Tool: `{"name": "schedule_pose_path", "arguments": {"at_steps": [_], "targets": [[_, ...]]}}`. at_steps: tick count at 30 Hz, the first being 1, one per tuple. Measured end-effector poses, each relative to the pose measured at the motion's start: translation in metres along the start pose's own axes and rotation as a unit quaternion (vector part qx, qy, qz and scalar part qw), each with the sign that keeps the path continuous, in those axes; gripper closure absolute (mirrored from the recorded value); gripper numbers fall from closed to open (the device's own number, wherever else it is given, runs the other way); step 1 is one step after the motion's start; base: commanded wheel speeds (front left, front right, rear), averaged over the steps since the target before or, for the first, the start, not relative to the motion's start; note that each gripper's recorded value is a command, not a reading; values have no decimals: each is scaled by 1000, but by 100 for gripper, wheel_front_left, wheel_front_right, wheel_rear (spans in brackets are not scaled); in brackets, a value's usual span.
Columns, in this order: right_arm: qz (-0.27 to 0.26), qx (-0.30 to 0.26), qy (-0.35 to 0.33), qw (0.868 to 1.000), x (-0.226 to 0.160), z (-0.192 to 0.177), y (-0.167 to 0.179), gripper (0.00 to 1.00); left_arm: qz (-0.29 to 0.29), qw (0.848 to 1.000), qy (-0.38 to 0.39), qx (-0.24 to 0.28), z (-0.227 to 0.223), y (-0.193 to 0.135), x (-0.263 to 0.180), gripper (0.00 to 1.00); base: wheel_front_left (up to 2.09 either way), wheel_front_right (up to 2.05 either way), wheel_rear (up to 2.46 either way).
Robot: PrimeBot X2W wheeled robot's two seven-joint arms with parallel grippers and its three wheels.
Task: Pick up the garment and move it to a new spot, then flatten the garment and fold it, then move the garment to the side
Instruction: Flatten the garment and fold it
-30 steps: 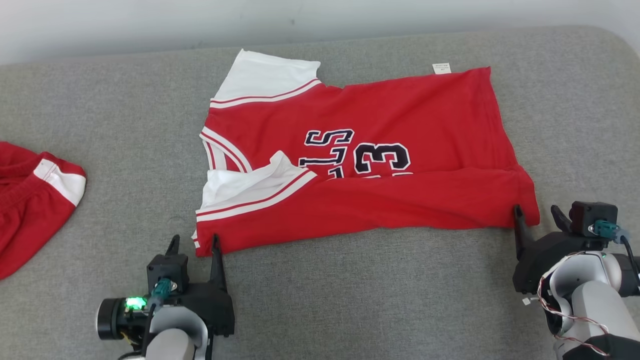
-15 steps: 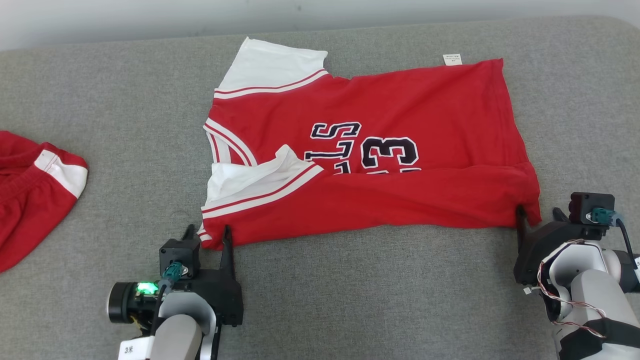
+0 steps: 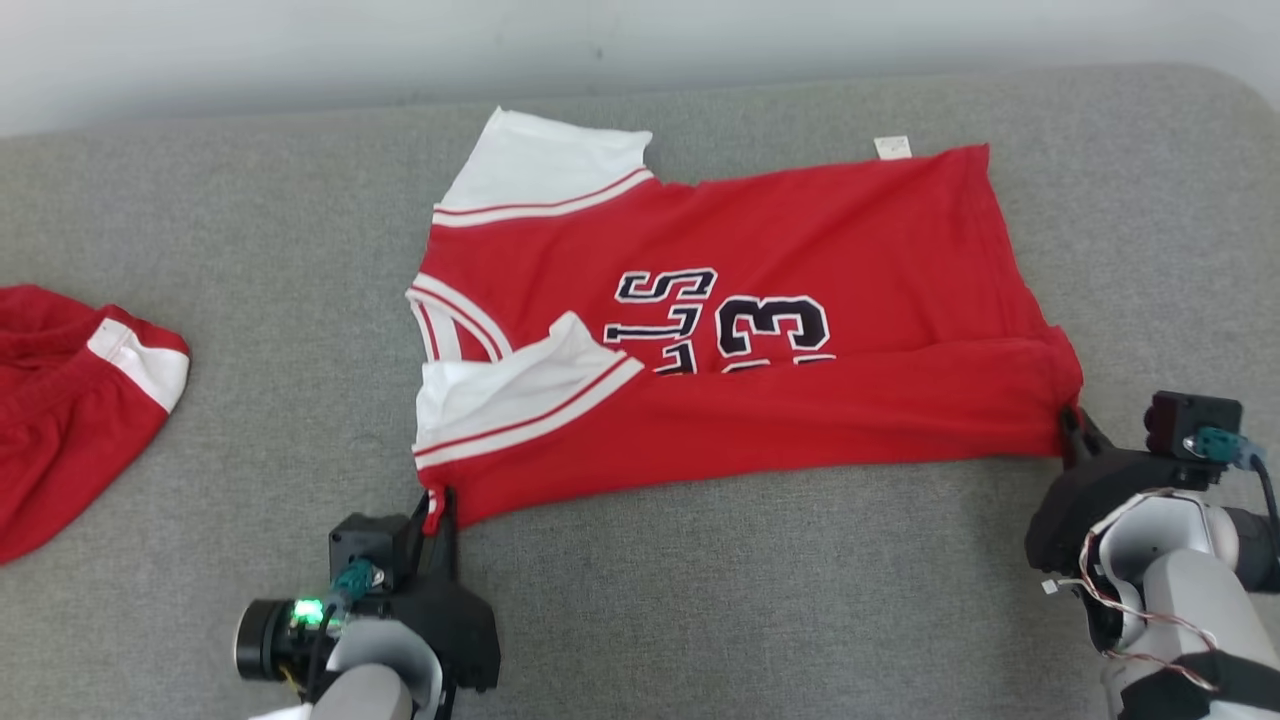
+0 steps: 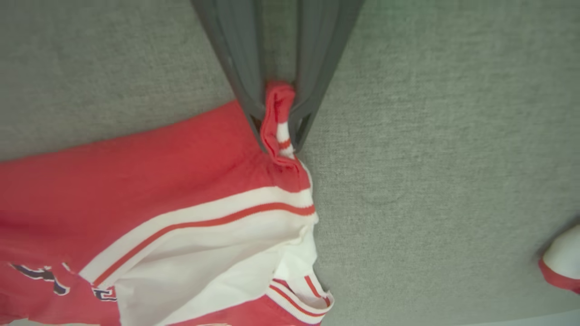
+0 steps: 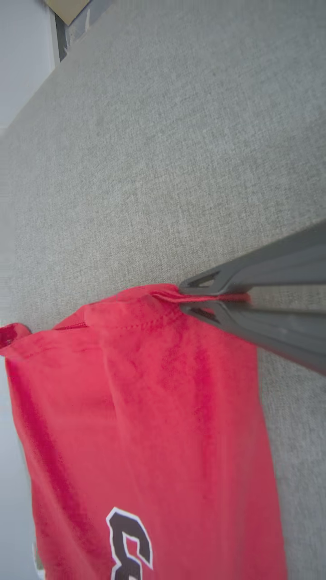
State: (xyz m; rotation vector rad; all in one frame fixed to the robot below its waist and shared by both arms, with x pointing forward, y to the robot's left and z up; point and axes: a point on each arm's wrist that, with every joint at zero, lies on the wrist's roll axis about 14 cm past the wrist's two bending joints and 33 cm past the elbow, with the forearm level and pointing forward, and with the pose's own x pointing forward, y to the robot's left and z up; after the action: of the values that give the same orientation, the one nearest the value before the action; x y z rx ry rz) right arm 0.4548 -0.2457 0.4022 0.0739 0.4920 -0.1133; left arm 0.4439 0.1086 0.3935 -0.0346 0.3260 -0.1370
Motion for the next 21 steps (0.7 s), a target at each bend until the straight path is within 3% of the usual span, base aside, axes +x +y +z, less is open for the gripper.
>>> {"name": "schedule_pose_path", "arguments": {"at_steps": [7,21], "targets": [[-8,19,-25,999,-25,2,-7,100,5,1000,-10,-5,0,1,-22,100,0,0,0],[-28,34,12,999,-58,-28,-21,100,18,1000,10,-11,-15,7,-58,99,0,0,0]]}}
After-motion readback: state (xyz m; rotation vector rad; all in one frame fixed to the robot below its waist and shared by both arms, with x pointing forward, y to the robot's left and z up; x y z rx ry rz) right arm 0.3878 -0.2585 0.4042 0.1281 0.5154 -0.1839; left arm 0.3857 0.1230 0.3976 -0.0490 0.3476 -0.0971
